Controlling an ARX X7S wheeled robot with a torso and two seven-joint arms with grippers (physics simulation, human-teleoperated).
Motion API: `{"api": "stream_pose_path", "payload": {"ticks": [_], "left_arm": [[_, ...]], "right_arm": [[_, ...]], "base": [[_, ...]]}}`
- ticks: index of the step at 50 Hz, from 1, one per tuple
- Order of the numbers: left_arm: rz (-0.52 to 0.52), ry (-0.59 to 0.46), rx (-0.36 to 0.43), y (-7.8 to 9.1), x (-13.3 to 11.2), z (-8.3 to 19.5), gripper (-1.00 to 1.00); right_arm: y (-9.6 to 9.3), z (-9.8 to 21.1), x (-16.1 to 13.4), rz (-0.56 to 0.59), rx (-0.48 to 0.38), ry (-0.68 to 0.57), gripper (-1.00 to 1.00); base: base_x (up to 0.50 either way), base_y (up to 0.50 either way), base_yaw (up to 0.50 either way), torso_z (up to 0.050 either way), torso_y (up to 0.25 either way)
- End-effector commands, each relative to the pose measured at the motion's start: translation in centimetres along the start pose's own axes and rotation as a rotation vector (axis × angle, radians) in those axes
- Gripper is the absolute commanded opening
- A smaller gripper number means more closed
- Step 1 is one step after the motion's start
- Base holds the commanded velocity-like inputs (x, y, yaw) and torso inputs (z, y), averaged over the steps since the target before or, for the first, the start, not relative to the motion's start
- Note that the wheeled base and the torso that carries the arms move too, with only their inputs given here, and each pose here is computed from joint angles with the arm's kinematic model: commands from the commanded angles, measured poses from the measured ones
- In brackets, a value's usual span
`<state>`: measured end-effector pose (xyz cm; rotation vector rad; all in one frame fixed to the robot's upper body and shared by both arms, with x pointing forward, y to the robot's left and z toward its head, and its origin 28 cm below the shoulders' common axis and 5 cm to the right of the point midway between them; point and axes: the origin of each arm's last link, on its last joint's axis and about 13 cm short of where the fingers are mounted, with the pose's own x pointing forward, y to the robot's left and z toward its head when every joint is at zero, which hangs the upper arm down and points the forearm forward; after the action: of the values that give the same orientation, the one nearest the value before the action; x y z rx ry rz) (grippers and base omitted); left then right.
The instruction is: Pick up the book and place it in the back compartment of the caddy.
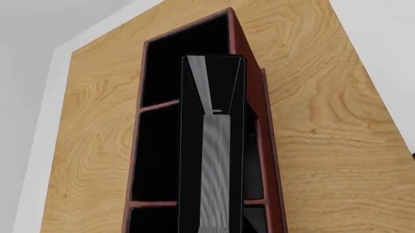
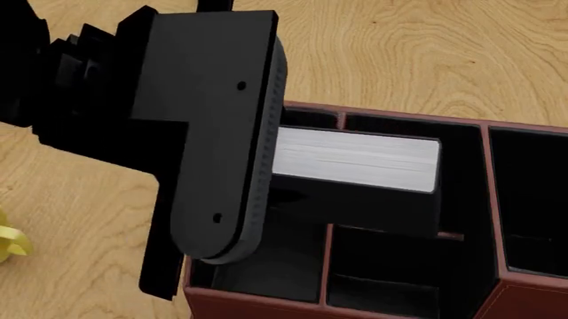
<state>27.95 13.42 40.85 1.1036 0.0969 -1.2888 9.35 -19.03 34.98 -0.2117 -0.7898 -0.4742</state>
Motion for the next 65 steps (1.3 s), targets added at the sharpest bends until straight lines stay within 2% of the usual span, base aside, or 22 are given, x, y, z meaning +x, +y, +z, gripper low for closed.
{"api": "stream_pose_path", "payload": {"ticks": [1,16,24,65], "left_arm": [[0.002,-0.006,-0.008,0.7,0.5,1.3,-1.0],[-0.052,-0.01,-0.071,2.1,1.8,1.6,-1.0],[-0.082,-0.007,-0.075,2.8,3.2,1.2,-1.0],[-0.147,-0.043,-0.132,3.3,7.1,-1.5,-1.0]], "right_arm": [[0.0,-0.2,0.0,0.0,0.002,0.003,1.0],[-0.1,-0.8,-0.2,-0.004,0.003,0.016,1.0],[-0.2,-0.8,-0.2,-0.009,0.001,0.017,1.0],[-0.5,-1.3,-0.1,-0.019,-0.005,0.025,1.0]], "base": [[0.0,0.0,0.0,0.0,0.0],[0.0,0.0,0.0,0.0,0.001],[0.0,0.0,0.0,0.0,0.0],[0.0,0.0,0.0,0.0,0.001]]}}
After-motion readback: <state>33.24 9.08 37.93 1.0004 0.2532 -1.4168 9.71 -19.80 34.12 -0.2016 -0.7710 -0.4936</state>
